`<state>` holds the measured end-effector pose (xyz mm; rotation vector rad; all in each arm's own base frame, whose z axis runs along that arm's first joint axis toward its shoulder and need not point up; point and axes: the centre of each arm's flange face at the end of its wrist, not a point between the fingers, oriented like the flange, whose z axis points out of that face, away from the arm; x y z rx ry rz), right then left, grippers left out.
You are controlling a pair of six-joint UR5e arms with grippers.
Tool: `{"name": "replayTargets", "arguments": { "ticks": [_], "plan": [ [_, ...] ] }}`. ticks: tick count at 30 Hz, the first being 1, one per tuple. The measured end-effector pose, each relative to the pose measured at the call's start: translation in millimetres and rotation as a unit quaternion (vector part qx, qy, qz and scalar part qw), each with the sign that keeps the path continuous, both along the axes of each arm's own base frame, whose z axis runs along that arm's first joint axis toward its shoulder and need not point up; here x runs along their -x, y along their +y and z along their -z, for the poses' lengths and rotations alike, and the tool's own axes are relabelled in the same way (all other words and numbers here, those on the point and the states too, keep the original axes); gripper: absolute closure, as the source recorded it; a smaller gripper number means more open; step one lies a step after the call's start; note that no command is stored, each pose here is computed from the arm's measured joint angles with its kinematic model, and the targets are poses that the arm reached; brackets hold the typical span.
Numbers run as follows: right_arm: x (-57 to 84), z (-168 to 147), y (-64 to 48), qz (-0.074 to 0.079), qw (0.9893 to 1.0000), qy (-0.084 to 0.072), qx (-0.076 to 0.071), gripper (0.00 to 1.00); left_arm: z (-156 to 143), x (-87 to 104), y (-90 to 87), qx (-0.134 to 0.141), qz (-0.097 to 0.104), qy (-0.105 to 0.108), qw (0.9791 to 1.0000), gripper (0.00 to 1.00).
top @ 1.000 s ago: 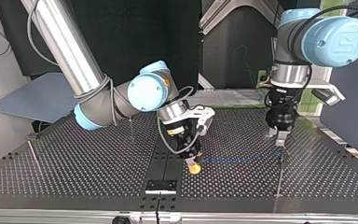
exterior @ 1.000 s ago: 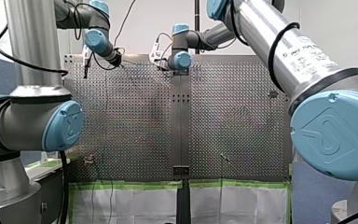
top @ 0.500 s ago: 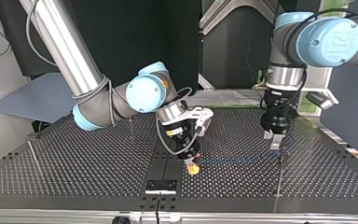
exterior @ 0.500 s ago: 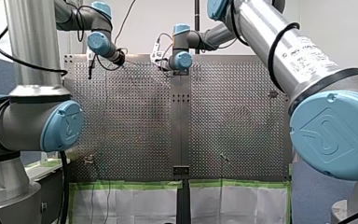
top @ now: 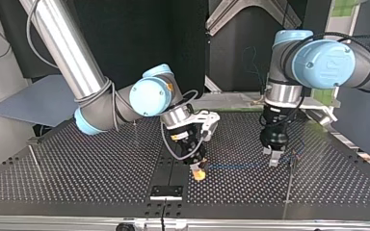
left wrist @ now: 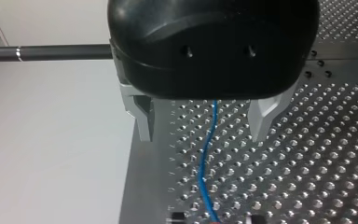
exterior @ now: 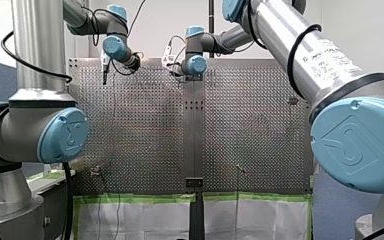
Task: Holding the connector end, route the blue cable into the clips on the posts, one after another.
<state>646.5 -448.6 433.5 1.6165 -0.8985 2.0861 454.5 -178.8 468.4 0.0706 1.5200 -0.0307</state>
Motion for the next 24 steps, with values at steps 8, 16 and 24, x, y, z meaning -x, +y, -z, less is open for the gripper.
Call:
{"name": "replayTargets", "arguments": {
  "ticks": [8, 16, 24],
  "plan": [
    [0.9, 0.1, -1.1, -0.001, 1.0, 0.0, 0.0, 1.0, 12.2, -14.9, -5.0, -0.001, -0.002, 0.008, 1.0, 0.0],
    [2.2, 0.4, -2.8, 0.0, 1.0, 0.001, -0.001, 1.0, 12.0, -24.6, -7.5, 0.002, -0.009, 0.001, 1.0, 0.0],
    [3.7, 1.2, -4.7, 0.0, 1.0, 0.003, -0.003, 1.0, 3.2, -28.7, -7.4, 0.008, -0.017, -0.013, 0.9997, 0.0]
  ]
}}
